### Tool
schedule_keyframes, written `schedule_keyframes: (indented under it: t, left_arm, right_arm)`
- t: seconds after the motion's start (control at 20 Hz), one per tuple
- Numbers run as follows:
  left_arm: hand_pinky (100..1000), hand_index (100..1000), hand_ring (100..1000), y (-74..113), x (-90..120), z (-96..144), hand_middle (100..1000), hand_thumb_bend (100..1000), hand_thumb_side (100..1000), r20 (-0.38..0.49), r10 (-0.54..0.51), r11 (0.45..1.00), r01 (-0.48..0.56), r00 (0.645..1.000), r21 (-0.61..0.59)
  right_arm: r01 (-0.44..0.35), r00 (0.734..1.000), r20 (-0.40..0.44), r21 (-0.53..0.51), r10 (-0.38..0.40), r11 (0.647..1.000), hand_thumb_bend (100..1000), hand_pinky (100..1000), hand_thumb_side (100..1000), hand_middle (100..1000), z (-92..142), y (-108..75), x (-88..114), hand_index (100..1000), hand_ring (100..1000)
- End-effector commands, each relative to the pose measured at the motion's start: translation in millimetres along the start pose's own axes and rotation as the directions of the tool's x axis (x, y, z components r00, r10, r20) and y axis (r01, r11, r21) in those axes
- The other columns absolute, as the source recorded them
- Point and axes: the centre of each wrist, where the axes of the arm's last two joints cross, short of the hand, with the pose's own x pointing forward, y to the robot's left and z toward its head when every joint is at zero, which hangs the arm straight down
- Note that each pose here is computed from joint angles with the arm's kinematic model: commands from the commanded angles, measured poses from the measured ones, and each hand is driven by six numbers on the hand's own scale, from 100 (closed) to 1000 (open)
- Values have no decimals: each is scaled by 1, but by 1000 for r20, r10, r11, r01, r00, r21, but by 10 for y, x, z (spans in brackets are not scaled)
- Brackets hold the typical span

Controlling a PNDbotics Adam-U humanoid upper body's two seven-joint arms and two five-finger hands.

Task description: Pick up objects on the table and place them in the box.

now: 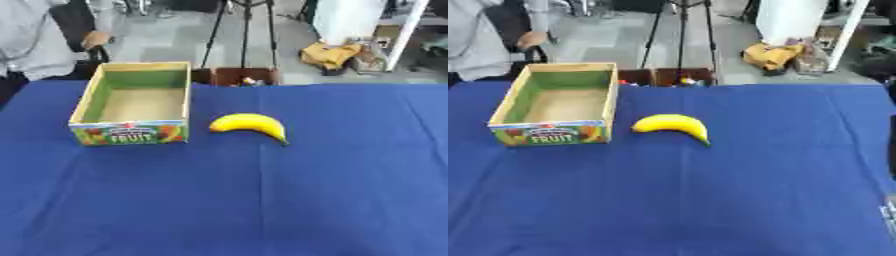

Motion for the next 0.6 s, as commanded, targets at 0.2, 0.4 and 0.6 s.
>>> schedule_keyframes:
  t: [0.2, 0.4, 0.6]
  left_arm:
    - [570, 878, 680, 32, 52, -62, 737, 100, 991, 31, 0, 1000, 0, 1000, 5]
    - [569, 878, 680, 30, 53, -63, 737, 100, 991, 32, 1, 1000, -1, 999, 4]
    - [569, 878, 679, 32, 54, -66, 737, 100, 990, 33, 0, 1000, 0, 999, 3]
  right_arm:
    - [-16, 1000, 21, 21, 15, 1000, 100, 757, 1000, 709, -55, -39, 17, 859, 803]
    - [-18, 1000, 23, 20, 18, 1000, 100, 751, 1000, 714, -61, -50, 17, 858, 824]
    - [-53, 998, 38, 55, 51, 997, 100, 749, 1000, 729, -118, -135, 19, 857, 840]
